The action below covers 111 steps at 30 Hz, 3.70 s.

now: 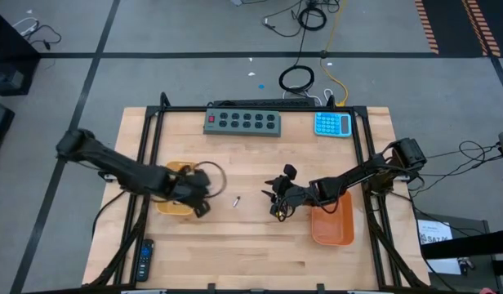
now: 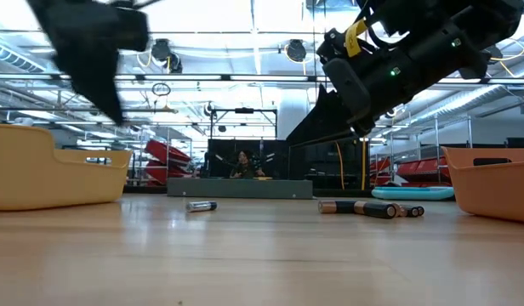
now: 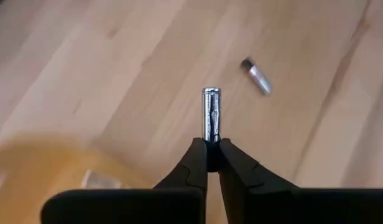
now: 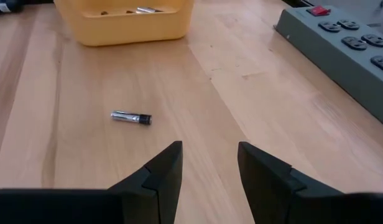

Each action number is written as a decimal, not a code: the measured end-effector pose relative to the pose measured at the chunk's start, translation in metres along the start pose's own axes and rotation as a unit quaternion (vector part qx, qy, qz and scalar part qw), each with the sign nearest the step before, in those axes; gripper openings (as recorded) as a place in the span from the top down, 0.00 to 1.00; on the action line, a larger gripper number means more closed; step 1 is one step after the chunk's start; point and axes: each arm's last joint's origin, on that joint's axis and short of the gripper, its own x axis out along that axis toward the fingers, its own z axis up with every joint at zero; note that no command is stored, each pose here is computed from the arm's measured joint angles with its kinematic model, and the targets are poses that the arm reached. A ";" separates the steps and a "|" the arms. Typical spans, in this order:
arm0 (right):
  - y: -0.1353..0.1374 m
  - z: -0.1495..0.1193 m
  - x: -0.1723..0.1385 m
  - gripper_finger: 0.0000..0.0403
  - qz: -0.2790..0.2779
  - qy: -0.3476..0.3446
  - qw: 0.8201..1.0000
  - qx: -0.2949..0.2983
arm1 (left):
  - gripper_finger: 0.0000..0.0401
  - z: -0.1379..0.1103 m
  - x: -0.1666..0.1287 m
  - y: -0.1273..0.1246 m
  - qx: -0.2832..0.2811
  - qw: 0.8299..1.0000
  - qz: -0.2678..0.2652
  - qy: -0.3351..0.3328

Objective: Sort batteries
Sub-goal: Put the silver battery into the yellow bin, then put the black battery into the orange bin

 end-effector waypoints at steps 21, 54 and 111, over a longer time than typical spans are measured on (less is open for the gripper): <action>0.001 0.000 0.000 0.64 0.001 0.001 1.000 0.000 | 0.52 -0.061 -0.011 0.023 -0.087 0.991 0.085 0.059; 0.001 -0.001 -0.001 0.64 0.002 0.002 1.000 -0.006 | 0.48 0.038 0.114 -0.048 0.038 0.998 -0.036 0.031; 0.008 -0.004 -0.005 0.64 -0.001 0.005 1.000 0.016 | 0.69 -0.087 0.010 0.054 -0.096 0.994 0.043 0.017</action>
